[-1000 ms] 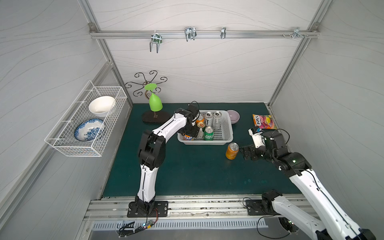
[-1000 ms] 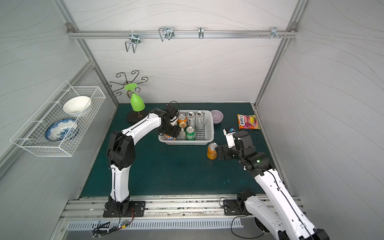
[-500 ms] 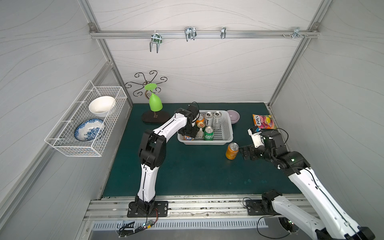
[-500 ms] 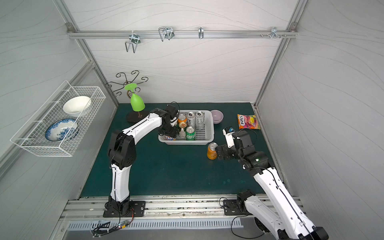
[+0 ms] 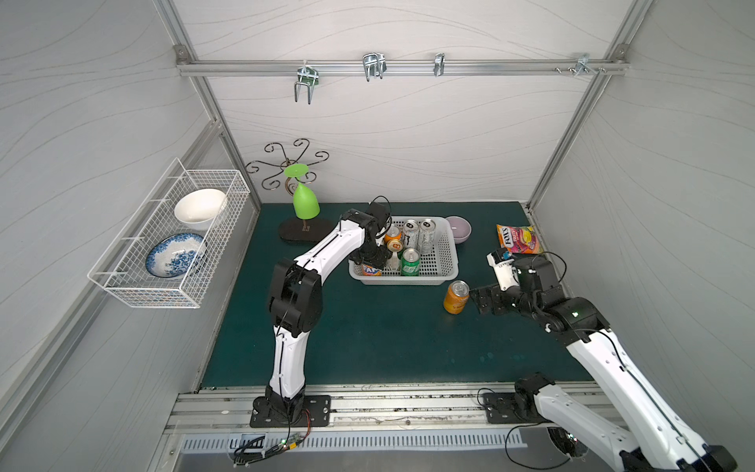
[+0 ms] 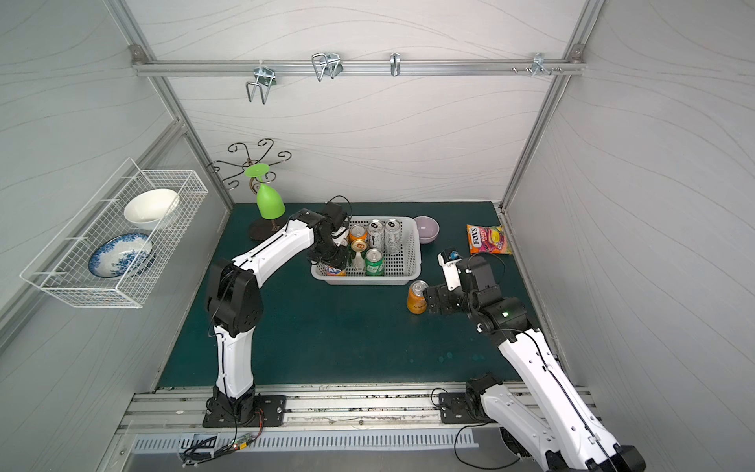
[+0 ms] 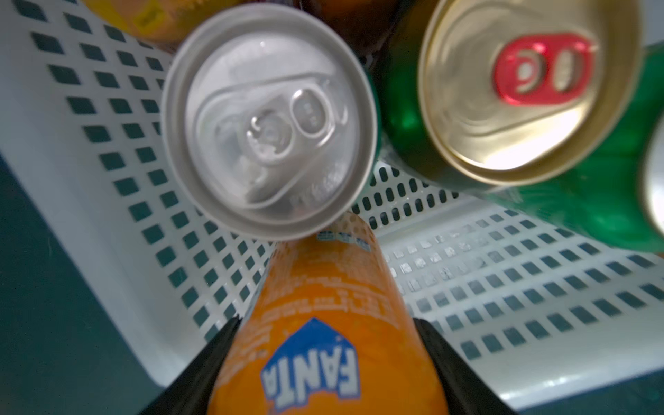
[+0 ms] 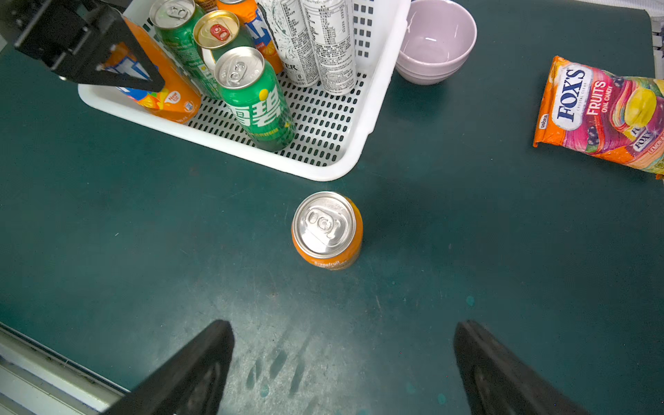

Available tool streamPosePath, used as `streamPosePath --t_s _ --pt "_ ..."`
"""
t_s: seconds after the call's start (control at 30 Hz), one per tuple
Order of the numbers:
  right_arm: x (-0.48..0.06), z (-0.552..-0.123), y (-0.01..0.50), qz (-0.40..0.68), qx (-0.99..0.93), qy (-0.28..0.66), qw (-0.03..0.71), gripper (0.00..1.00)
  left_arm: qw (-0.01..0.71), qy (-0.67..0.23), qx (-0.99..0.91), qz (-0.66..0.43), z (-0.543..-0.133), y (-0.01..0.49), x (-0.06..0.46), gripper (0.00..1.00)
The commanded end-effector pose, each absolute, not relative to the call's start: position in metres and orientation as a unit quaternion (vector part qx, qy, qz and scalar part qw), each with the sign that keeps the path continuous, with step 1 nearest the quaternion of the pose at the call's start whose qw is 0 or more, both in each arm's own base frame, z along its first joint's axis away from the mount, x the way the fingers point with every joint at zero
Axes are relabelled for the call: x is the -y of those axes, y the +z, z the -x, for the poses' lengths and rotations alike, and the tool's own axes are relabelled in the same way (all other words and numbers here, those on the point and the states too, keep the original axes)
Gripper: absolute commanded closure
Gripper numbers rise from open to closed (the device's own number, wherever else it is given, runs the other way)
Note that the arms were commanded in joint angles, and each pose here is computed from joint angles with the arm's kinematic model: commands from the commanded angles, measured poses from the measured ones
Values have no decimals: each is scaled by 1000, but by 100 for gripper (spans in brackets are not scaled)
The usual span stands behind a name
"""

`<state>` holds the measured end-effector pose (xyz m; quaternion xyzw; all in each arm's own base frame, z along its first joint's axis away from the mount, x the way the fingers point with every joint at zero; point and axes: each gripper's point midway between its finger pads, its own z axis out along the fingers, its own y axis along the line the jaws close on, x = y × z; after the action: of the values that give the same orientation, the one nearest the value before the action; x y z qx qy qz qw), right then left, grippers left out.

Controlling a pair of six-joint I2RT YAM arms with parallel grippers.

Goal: Take out the drinks from the basket
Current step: Pick up the drink from the basket.

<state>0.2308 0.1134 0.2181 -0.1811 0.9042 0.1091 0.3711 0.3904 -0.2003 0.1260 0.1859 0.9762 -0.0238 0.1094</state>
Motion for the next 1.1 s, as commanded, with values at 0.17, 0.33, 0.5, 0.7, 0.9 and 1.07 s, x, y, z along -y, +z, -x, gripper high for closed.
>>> streamPosePath --t_s 0.17,0.33,0.5,0.7,0.9,1.07 --pt "-115 -235 224 184 -900 109 380 1 188 -50 -959 -204 -382 212 202 41" --pt "-115 -238 226 188 -899 107 380 1 222 -55 -951 -209 -372 245 194 41" --pt "-116 -239 227 189 -898 107 383 1 238 -55 -947 -207 -360 269 183 40" --pt "-117 -241 225 190 -899 108 379 1 251 -36 -948 -191 -345 285 159 39" --pt "-119 -246 225 191 -900 109 377 1 252 -25 -955 -155 -326 279 127 39" --pt "-121 -250 224 192 -900 111 375 1 244 -27 -962 -119 -307 263 102 38"
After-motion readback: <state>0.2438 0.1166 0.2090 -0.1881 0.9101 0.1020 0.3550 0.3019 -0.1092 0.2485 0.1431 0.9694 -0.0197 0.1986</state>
